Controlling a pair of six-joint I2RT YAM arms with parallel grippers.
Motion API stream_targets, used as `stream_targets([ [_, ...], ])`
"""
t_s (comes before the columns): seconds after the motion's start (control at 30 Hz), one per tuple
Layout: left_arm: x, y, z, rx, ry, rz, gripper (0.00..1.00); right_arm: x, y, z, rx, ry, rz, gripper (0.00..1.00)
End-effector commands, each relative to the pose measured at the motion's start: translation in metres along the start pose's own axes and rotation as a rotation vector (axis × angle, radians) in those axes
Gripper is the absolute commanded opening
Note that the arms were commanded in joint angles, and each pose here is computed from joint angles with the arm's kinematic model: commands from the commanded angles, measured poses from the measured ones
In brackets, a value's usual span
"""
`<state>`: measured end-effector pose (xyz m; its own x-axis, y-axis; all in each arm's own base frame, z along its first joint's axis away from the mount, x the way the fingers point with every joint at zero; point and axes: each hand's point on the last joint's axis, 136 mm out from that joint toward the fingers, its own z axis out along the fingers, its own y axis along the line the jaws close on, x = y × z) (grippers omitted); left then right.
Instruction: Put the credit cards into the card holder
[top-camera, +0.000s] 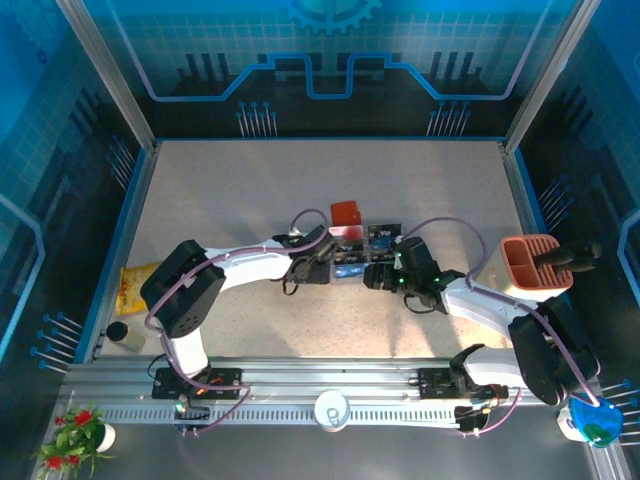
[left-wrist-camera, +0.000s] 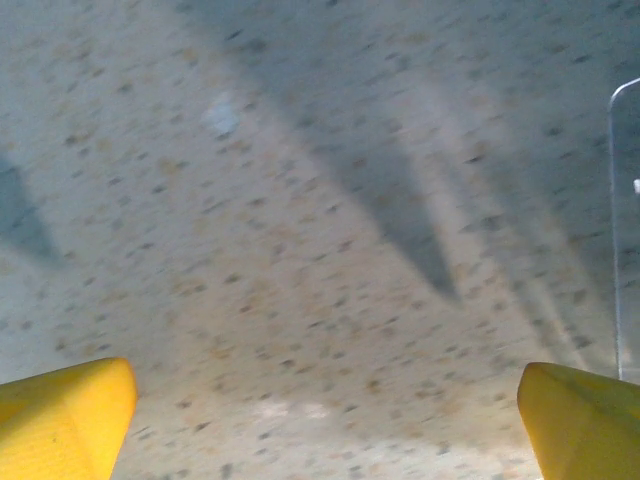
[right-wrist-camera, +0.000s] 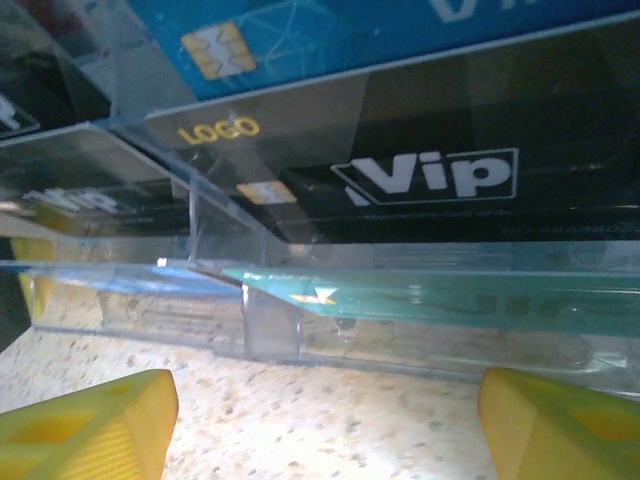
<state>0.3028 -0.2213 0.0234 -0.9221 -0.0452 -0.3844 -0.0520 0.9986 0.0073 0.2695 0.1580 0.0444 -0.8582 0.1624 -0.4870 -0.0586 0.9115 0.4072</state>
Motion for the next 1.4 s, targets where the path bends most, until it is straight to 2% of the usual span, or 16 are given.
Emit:
stream_targets([
  [0.0, -0.007, -0.022, 0.0, 0.016, -0.01, 0.01, 0.99, 0.009, -0.024, -0.002, 0.048, 0.044, 0.02, 0.8],
  [0.2, -0.013, -0.052, 0.001, 0.042, -0.015, 0.043, 0.99, 0.0, -0.038, -0.006, 0.058, 0.039, 0.041, 0.81],
  [0.37, -0.017, -0.06, 0.0, 0.058, -0.017, 0.048, 0.99, -0.003, -0.041, -0.014, 0.052, 0.04, 0.043, 0.8],
  [0.57, -0.021, -0.042, -0.022, 0.061, -0.048, 0.046, 0.99, -0.012, -0.021, -0.038, -0.024, 0.004, 0.057, 0.81],
  [0.73, -0.031, -0.009, -0.049, 0.089, -0.087, -0.022, 0.99, -0.017, -0.005, -0.063, -0.079, -0.024, 0.056, 0.8],
  [0.9, -0.063, 0.024, -0.063, 0.124, -0.13, -0.118, 0.99, -0.021, 0.007, -0.085, -0.11, -0.054, 0.049, 0.8],
  [1.0, -0.089, 0.029, -0.064, 0.131, -0.143, -0.121, 0.99, -0.023, 0.015, -0.091, -0.117, -0.06, 0.032, 0.8],
  [1.2, -0.147, 0.002, -0.056, 0.115, -0.155, -0.01, 0.99, -0.023, 0.022, -0.098, -0.087, -0.067, -0.005, 0.82],
  [1.37, -0.181, -0.026, -0.029, 0.104, -0.125, 0.046, 0.99, -0.012, 0.022, -0.098, -0.049, -0.041, -0.032, 0.86],
])
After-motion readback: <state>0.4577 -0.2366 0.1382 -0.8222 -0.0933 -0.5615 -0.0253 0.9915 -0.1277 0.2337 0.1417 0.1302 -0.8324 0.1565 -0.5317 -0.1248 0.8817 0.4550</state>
